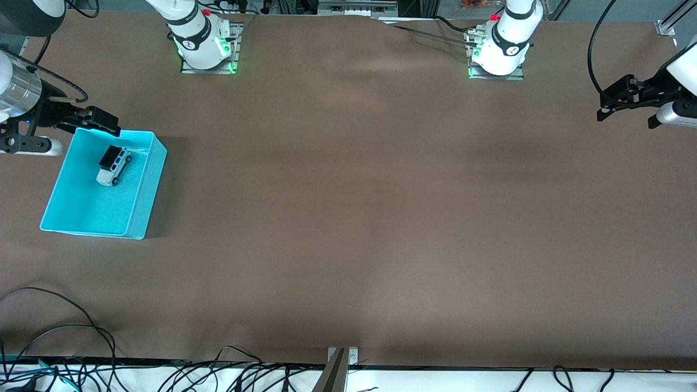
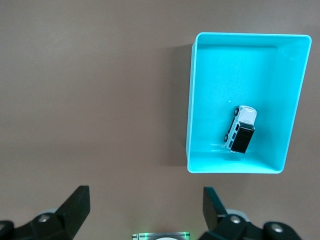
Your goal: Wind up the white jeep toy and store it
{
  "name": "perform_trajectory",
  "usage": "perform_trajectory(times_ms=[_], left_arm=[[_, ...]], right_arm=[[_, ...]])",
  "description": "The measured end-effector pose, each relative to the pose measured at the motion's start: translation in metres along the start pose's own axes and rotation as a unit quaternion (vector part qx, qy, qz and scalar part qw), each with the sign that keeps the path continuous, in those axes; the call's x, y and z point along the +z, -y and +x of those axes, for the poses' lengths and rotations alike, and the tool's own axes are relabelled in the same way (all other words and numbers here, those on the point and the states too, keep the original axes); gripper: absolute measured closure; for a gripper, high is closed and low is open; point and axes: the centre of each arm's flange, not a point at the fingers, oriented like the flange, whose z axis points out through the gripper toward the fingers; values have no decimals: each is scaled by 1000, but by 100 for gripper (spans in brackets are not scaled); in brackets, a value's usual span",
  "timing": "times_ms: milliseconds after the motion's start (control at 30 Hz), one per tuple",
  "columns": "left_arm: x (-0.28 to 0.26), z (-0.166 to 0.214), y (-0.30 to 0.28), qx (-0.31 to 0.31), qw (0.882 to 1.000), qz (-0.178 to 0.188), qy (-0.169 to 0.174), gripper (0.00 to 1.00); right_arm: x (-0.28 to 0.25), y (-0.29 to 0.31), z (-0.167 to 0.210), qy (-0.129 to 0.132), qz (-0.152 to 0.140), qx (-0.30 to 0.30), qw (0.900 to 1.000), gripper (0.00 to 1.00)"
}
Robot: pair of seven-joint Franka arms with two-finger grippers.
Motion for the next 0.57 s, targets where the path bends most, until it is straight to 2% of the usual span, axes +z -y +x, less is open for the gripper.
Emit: perform_trajectory(times_ms=[233,567], left_arm=[[0,0,0,0,1000,0,0,0],[0,0,0,0,1000,0,0,0]], right_arm=[[-11,-2,-11,12,-1,-20,1000,0],[-16,-3,-15,11,-1,-23,1000,0]])
